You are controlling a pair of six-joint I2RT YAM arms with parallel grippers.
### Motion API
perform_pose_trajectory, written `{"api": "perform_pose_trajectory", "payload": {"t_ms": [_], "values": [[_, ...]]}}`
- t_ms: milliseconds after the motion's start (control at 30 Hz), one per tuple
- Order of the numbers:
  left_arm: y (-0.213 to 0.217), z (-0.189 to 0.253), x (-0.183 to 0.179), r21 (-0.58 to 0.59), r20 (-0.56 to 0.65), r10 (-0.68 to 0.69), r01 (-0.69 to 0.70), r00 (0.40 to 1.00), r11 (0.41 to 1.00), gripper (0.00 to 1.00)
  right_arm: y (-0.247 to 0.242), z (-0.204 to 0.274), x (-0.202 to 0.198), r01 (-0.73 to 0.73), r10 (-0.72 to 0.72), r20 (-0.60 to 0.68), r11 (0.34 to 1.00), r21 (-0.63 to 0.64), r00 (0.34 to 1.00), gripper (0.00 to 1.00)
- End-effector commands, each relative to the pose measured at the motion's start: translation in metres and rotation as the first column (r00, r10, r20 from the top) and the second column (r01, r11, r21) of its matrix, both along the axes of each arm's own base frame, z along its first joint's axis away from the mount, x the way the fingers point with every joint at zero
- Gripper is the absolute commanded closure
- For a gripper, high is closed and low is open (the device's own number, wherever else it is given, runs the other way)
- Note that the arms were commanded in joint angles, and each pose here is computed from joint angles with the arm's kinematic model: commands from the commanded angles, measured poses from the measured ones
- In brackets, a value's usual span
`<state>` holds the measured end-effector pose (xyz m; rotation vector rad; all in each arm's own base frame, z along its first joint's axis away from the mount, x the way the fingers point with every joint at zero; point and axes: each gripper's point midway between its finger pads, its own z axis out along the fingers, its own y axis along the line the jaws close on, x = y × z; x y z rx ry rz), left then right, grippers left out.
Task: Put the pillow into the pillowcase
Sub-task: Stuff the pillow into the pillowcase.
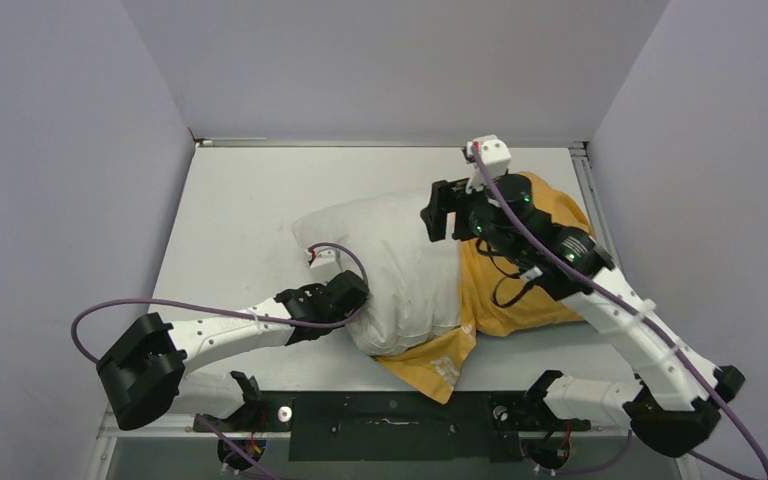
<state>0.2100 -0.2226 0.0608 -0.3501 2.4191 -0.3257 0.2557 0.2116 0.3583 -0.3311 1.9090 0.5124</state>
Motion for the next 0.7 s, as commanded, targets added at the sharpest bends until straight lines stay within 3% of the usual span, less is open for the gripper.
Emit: {"api": "perform_pose_trajectory", "payload": {"t_ms": [0,200,333,367,433,533,667], "values": [[-0.005,0.014,0.003,-0.027,0.029,-0.015,0.016,0.999,1.000,1.00,-0.022,-0.044,0.038,0.166,-0.183,-0.064,0.964,-0.208,0.981,0.24],[-0.005,0.014,0.002,-0.026,0.029,-0.023,0.023,0.999,0.999,1.00,-0.051,-0.080,0.076,0.279,-0.322,-0.115,0.918,-0.282,0.940,0.31],[-0.007,0.014,0.001,-0.028,0.028,-0.031,0.032,0.999,0.999,1.00,-0.062,-0.093,0.088,0.295,-0.346,-0.127,0.906,-0.303,0.930,0.34],[-0.008,0.014,0.001,-0.030,0.030,-0.034,0.035,0.999,0.999,1.00,-0.060,-0.097,0.090,0.278,-0.330,-0.137,0.912,-0.302,0.934,0.38],[-0.010,0.014,0.001,-0.035,0.032,-0.041,0.042,0.999,0.999,1.00,-0.050,-0.098,0.091,0.221,-0.271,-0.157,0.935,-0.278,0.950,0.65],[-0.014,0.013,0.001,-0.028,0.033,-0.056,0.057,0.998,0.998,1.00,-0.014,-0.082,0.083,0.045,-0.074,-0.171,0.985,-0.170,0.982,0.91],[-0.020,0.005,0.000,0.011,0.015,-0.081,0.081,0.997,0.997,1.00,0.031,-0.015,0.054,-0.224,0.226,-0.055,0.974,0.041,0.973,0.95]]}}
